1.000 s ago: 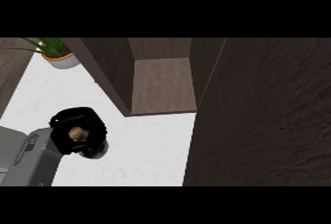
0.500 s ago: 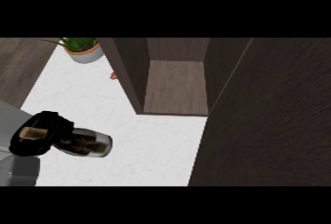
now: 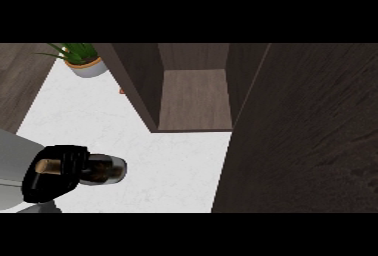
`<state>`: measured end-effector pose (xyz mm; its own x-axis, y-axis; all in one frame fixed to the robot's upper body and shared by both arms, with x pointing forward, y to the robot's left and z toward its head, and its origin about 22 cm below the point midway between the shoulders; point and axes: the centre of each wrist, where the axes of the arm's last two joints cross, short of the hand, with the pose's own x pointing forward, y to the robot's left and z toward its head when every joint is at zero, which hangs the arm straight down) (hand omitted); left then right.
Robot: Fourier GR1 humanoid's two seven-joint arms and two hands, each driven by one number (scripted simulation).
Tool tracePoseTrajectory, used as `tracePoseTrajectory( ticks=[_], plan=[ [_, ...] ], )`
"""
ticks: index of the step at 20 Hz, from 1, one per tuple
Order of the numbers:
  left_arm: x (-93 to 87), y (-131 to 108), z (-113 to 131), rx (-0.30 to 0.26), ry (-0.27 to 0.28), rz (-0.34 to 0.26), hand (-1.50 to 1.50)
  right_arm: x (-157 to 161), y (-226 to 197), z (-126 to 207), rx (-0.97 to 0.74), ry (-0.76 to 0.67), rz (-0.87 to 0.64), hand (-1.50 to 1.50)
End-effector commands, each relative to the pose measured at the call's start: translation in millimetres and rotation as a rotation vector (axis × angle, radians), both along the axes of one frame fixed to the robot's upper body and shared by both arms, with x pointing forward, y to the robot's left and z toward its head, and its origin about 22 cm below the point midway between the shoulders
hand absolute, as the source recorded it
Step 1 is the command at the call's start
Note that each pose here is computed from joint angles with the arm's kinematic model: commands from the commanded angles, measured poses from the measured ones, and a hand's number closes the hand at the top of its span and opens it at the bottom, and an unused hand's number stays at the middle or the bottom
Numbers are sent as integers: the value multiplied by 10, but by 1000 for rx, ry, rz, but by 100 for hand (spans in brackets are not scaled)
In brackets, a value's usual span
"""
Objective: Pick up the wine, place it into the cabinet and close the cabinet
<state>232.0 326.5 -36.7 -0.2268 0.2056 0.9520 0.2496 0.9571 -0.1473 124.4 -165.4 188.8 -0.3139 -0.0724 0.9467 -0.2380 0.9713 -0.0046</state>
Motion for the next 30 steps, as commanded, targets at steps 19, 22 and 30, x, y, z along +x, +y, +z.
tracePoseTrajectory(
  ticks=[19, 22, 30],
  plan=[
    [-179, -1457, 212, 28, 21, 27, 150, -510, -276, 268, 23, -52, 11, -150],
    [54, -1692, 240, 15, 24, 58, 150, -378, -199, 156, 20, -58, -10, -150],
    [311, -1914, 313, 102, -19, 136, 150, -461, -292, 223, -12, -55, 2, -150]
  ],
)
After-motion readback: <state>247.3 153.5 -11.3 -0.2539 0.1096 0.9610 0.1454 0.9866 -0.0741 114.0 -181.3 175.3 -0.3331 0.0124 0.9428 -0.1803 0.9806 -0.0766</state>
